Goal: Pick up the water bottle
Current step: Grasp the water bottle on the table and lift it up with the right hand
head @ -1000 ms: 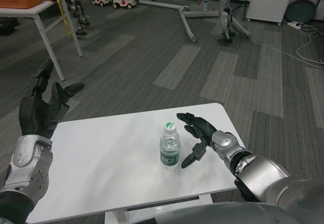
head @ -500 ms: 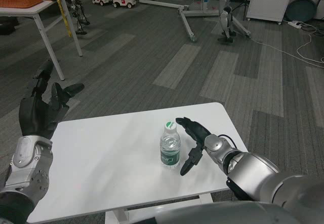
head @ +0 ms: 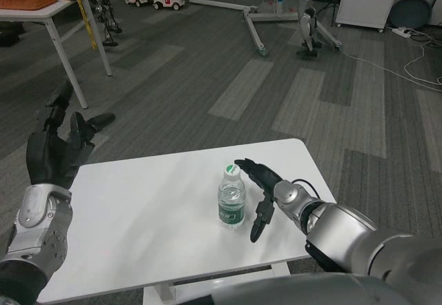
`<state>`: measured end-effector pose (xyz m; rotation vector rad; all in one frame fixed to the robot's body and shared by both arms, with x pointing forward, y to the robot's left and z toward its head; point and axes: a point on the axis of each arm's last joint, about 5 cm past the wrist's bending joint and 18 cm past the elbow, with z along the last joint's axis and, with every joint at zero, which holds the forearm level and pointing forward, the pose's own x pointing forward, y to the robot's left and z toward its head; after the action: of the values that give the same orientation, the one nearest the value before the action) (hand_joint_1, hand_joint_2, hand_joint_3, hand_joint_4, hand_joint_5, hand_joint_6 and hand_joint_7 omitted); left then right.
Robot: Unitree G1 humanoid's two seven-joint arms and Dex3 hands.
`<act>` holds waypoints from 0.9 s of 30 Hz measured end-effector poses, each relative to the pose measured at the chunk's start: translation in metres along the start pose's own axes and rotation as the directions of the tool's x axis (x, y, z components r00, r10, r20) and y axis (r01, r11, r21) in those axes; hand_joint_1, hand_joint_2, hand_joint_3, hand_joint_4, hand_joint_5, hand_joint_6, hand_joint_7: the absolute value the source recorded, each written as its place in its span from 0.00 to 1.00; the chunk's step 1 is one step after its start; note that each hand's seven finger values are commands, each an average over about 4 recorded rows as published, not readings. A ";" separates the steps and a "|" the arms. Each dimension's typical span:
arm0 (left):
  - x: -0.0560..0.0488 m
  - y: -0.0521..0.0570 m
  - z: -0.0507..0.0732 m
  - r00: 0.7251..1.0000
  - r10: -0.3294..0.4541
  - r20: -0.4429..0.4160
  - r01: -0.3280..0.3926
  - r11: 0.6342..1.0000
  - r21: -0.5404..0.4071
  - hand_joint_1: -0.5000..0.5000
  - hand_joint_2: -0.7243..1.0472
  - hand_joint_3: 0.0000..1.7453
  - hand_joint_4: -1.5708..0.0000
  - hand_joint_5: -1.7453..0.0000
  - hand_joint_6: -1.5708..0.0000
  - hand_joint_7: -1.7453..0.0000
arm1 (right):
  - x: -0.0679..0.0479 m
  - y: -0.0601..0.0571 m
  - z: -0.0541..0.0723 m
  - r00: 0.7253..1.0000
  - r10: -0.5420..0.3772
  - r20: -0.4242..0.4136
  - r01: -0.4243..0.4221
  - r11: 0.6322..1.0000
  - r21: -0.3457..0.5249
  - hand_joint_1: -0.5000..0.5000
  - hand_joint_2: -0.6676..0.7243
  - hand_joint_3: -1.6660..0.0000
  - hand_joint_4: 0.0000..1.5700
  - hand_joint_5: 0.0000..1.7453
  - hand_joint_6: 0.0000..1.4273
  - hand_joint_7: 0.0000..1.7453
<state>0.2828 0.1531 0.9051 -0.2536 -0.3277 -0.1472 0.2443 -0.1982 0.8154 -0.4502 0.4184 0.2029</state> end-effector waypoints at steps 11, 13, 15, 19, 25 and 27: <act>0.000 -0.001 -0.001 1.000 -0.003 -0.002 0.003 1.000 -0.002 0.04 1.00 0.45 0.55 0.59 0.82 0.88 | 0.003 0.000 0.006 1.000 0.002 0.020 -0.002 1.000 -0.002 0.04 0.95 0.98 0.00 0.00 0.00 0.07; 0.000 -0.001 -0.001 1.000 -0.003 -0.002 0.003 1.000 -0.002 0.04 1.00 0.45 0.55 0.59 0.82 0.88 | 0.003 0.001 0.006 1.000 0.005 0.019 -0.005 1.000 -0.006 0.03 0.95 0.95 0.00 0.00 0.00 0.07; 0.000 -0.001 -0.001 1.000 -0.004 -0.002 0.004 1.000 -0.002 0.04 1.00 0.45 0.55 0.59 0.82 0.88 | 0.003 0.001 0.006 1.000 0.010 0.018 -0.009 1.000 -0.013 0.03 0.95 0.95 0.00 0.00 0.00 0.08; 0.000 -0.001 -0.001 1.000 -0.004 -0.003 0.004 1.000 -0.003 0.03 1.00 0.45 0.55 0.59 0.82 0.88 | 0.004 0.002 0.008 1.000 0.024 0.017 -0.023 0.999 -0.035 0.04 0.95 1.00 0.00 0.00 0.00 0.06; 0.000 -0.002 -0.001 1.000 -0.004 -0.003 0.004 1.000 -0.003 0.04 1.00 0.45 0.55 0.59 0.82 0.88 | 0.007 0.002 0.013 0.999 0.037 0.025 -0.035 0.997 -0.065 0.04 0.95 0.96 0.00 0.00 0.00 0.08; 0.000 -0.002 -0.001 1.000 -0.004 -0.003 0.004 1.000 -0.003 0.04 1.00 0.45 0.55 0.59 0.82 0.88 | 0.007 0.003 0.013 0.999 0.045 0.024 -0.043 0.996 -0.077 0.04 0.94 0.95 0.00 0.00 0.00 0.08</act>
<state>0.2825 0.1514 0.9046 -0.2555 -0.3252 -0.1523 0.2542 -0.1892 0.8222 -0.5135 0.3963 0.2680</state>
